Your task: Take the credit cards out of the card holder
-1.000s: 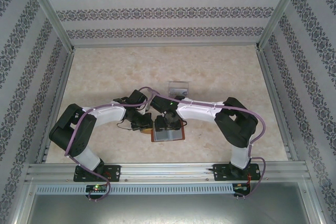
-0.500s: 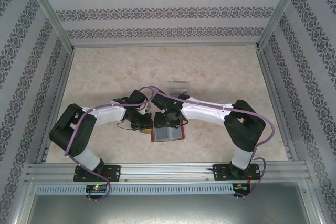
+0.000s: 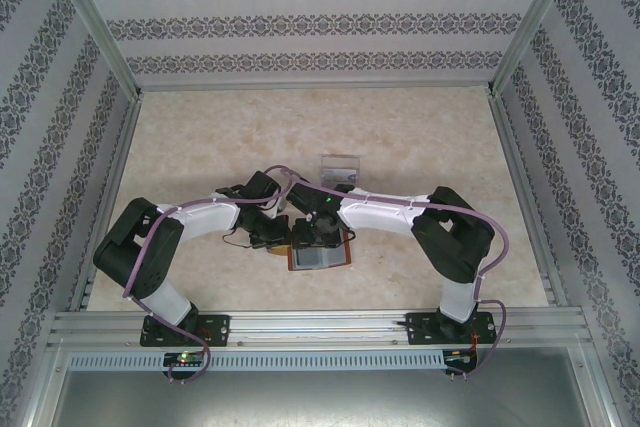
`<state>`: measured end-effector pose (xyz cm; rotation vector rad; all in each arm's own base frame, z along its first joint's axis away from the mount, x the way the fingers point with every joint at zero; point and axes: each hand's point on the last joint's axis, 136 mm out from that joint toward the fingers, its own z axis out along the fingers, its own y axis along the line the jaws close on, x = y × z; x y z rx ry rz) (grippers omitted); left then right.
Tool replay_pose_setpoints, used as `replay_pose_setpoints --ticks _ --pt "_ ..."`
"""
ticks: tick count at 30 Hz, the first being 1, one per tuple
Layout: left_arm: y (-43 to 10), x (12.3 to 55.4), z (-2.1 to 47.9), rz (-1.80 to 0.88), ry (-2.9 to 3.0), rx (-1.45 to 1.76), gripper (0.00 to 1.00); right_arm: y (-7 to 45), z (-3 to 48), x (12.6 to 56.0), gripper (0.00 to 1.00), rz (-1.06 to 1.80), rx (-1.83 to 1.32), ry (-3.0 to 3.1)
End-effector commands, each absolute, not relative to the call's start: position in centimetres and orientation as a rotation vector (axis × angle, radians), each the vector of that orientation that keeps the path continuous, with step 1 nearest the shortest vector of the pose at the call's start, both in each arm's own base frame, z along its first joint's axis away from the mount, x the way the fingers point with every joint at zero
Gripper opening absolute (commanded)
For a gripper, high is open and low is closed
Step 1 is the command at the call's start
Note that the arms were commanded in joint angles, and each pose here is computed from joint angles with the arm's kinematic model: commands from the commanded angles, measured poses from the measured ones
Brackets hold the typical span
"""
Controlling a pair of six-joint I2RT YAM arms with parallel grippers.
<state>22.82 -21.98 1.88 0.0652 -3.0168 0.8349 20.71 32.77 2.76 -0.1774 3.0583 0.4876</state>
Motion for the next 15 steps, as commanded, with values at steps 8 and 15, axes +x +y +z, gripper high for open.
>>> replay_pose_setpoints --ticks 8,15 --pt "-21.26 21.12 0.80 0.770 -2.983 0.048 0.07 31.50 1.16 19.55 0.59 0.344 -0.202 3.117" --pt "-21.28 21.13 0.77 0.766 -2.979 0.043 0.07 31.25 0.92 19.46 0.63 0.284 -0.227 3.122"
